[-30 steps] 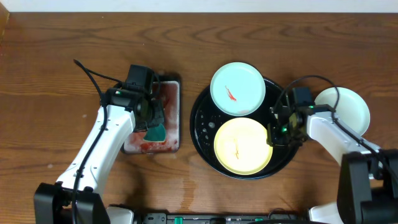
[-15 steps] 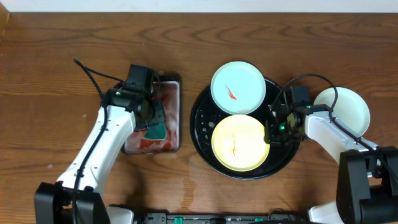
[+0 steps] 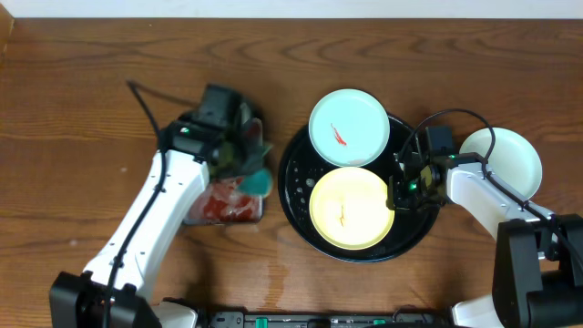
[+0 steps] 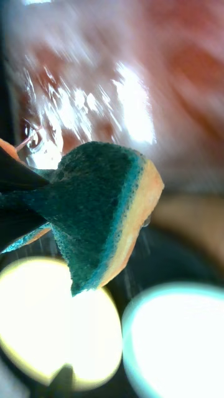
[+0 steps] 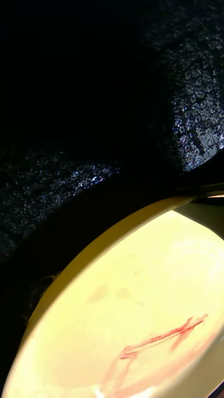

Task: Clean dirty plates on tray and stack at the side

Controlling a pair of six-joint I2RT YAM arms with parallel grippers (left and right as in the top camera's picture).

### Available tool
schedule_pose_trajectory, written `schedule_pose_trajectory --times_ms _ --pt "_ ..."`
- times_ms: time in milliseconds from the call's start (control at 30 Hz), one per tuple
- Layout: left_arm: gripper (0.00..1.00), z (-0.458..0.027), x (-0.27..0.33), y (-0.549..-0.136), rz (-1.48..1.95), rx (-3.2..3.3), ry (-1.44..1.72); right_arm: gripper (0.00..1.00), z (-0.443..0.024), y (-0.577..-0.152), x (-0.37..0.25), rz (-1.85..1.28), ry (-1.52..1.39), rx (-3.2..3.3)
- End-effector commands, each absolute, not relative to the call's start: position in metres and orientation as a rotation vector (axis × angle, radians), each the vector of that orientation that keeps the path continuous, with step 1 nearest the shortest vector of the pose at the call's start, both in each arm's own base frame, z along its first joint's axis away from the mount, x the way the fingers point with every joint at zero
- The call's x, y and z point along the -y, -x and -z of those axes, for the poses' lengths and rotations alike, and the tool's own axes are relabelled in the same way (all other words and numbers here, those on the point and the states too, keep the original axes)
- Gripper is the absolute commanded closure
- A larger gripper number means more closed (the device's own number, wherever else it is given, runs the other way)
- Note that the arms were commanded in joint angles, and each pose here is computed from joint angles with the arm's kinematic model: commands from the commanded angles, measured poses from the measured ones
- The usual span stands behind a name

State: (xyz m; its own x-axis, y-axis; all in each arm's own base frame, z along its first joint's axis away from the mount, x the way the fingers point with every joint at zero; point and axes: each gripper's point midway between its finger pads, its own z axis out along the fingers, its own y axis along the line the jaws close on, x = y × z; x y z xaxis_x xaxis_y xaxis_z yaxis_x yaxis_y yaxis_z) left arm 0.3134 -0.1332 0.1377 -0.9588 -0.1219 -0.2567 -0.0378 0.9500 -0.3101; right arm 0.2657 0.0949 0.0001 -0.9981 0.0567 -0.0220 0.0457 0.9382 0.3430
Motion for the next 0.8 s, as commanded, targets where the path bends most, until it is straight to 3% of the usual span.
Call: schedule_pose_trajectory --times_ms 0,233,433,600,733,767 --pt "0.92 -0.162 0.191 -0.306 0.660 -2.789 0.035 0.99 0.008 -0.265 -0.091 -0.488 -0.202 -3.081" --pt "0.92 -0.125 0.277 -0.272 0.722 -2.884 -0.137 0.99 0.009 -0.267 -0.088 -0.460 -0.264 -3.077" --pt "0.93 -0.063 0.313 -0.256 0.700 -3.029 -0.097 0.99 0.009 -0.266 -0.087 -0.451 -0.265 -3.080" --pt "0.93 -0.028 0.348 -0.245 0.902 -3.102 -0.142 0.99 0.010 -0.265 -0.086 -0.449 -0.267 -3.088" --pt "0.92 -0.003 0.345 -0.244 0.871 -3.137 -0.193 0.99 0.010 -0.264 -0.086 -0.448 -0.268 -3.092" --pt "0.93 0.009 0.325 -0.249 0.714 -3.153 -0.200 0.99 0.010 -0.263 -0.086 -0.448 -0.269 -3.094"
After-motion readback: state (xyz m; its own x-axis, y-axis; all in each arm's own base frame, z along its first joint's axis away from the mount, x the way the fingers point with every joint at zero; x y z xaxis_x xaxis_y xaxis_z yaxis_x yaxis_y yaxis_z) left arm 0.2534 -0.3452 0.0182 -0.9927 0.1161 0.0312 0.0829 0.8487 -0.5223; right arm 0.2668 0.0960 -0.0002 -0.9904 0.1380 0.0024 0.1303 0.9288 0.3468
